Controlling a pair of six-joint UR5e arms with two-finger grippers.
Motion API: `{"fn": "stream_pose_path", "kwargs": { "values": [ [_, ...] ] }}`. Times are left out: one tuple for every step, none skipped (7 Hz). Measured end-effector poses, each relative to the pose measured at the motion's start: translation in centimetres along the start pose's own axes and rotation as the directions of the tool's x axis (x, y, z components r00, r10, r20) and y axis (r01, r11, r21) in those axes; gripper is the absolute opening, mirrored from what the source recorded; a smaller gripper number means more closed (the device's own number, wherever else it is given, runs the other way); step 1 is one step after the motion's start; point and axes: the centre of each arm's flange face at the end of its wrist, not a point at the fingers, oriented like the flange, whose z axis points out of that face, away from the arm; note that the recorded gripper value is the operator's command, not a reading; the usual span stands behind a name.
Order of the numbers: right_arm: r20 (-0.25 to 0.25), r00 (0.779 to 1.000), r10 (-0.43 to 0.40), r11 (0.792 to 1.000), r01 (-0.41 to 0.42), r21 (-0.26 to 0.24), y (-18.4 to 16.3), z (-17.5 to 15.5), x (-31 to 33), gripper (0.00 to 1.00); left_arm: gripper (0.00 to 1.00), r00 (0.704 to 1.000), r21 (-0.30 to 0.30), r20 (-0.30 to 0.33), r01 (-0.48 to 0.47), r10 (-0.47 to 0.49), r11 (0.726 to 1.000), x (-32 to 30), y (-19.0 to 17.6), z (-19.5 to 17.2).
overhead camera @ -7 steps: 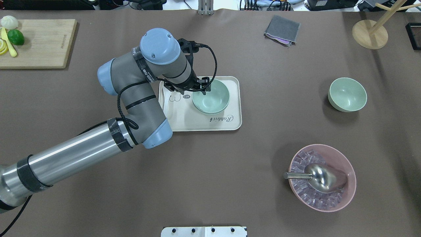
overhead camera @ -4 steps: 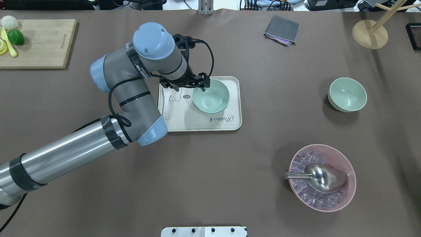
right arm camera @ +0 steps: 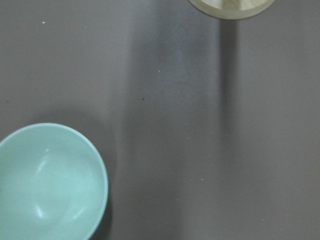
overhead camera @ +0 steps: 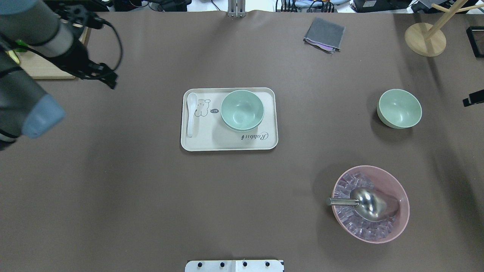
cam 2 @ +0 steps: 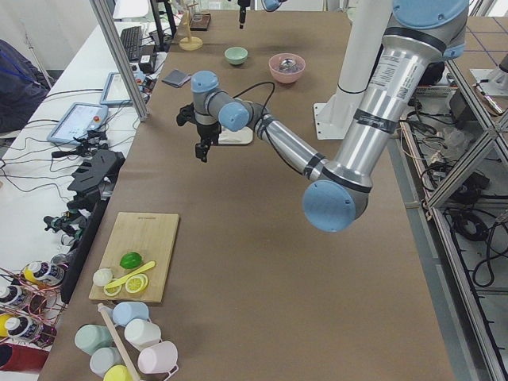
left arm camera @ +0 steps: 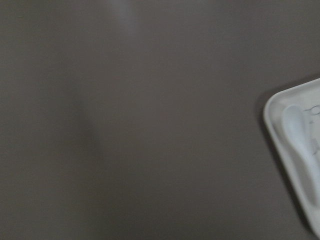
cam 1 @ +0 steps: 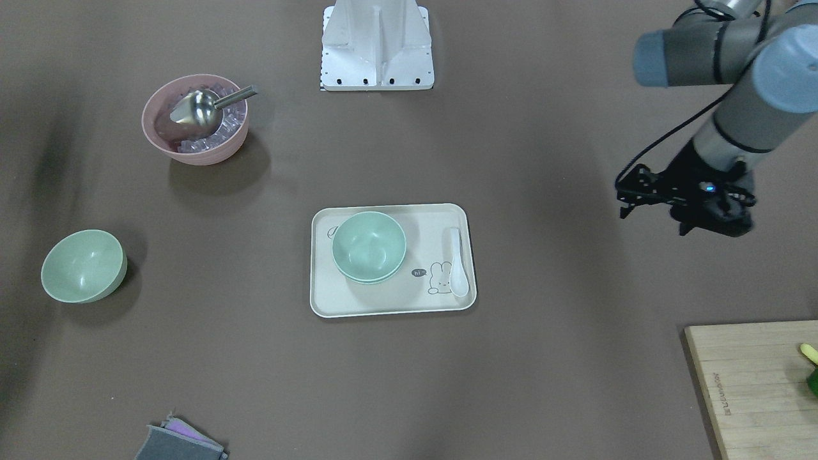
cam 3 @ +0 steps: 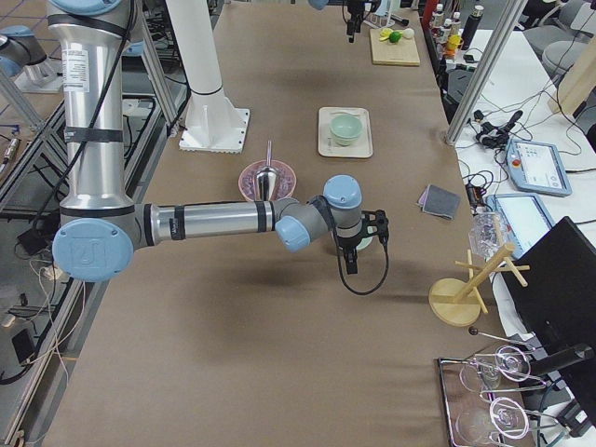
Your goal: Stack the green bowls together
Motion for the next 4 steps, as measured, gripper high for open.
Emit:
{"fn": "stream_pose_path", "kwargs": {
  "values": [
    [-0.009,1.0,0.019,1.0,-0.019,-0.004,-0.4,1.5,-2.6,0.88,0.98,0.999,-0.007,0.001,-0.033,0.033,0.999,-5.3,2.8,-1.0],
    [-0.015,0.999,0.034,0.999,-0.034,-0.006,-0.6,2.7,-4.6,0.8,0.98,0.999,-0.005,0.005,-0.048,0.048,0.999,-8.2,4.5,-1.8],
    [-0.029,0.999,0.045,0.999,-0.045,-0.003,-0.7,3.9,-6.2,0.71,0.98,0.999,-0.002,0.007,-0.052,0.052,0.999,-9.2,5.3,-2.1],
    [-0.047,0.998,0.041,0.999,-0.041,-0.002,-0.5,5.0,-7.5,0.63,0.98,0.999,0.0,0.007,-0.052,0.052,0.999,-9.6,5.6,-2.3]
  ]
}}
